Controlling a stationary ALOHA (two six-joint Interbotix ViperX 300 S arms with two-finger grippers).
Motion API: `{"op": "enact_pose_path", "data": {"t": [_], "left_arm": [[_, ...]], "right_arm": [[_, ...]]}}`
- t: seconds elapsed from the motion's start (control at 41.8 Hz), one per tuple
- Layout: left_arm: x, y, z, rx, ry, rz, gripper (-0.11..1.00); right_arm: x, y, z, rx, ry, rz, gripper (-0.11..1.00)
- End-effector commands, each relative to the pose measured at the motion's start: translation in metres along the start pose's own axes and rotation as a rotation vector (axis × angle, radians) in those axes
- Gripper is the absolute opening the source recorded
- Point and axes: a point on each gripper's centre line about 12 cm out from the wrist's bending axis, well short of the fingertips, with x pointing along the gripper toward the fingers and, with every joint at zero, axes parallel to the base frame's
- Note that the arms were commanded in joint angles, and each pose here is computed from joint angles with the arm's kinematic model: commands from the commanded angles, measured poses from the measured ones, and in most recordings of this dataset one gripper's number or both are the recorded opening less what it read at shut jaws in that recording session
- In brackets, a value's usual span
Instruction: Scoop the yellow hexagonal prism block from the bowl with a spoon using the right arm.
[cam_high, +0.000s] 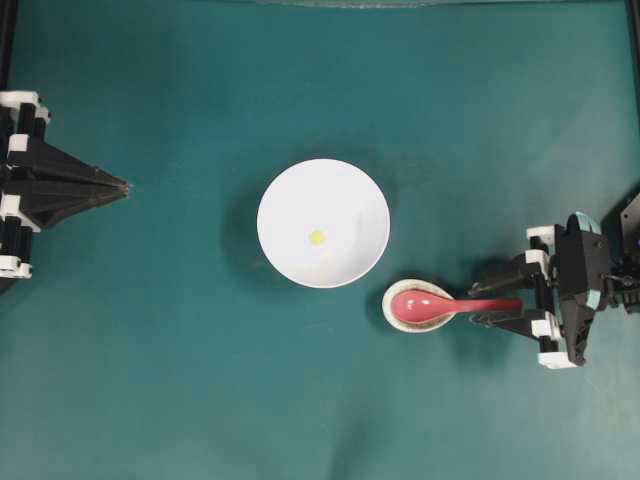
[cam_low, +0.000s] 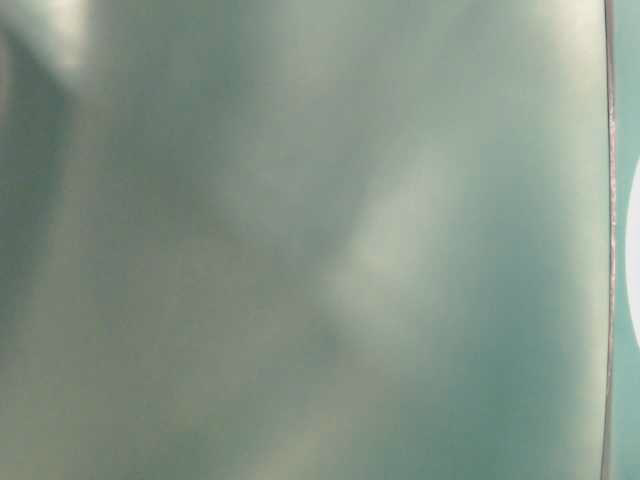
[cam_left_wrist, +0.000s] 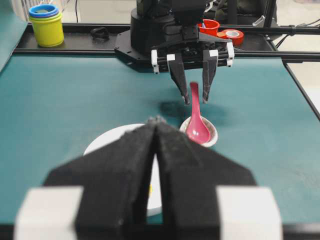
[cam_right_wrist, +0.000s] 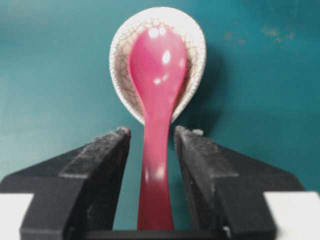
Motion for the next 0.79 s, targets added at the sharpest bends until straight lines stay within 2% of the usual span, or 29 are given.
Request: {"op": "enact_pose_path", "data": {"t": [0.0,0.765], "left_arm": [[0.0019,-0.0004,0.0019,0.002,-0.003,-0.002,0.01],[0.002,-0.0003,0.0026,0.0,-0.005,-0.002,0.01]], "right_arm": [[-0.0003,0.0006,0.0056,0.011,-0.024,0.002,0.49],[0.0095,0.0036,0.0091,-0.01,-0.06,-0.009,0.48]]}}
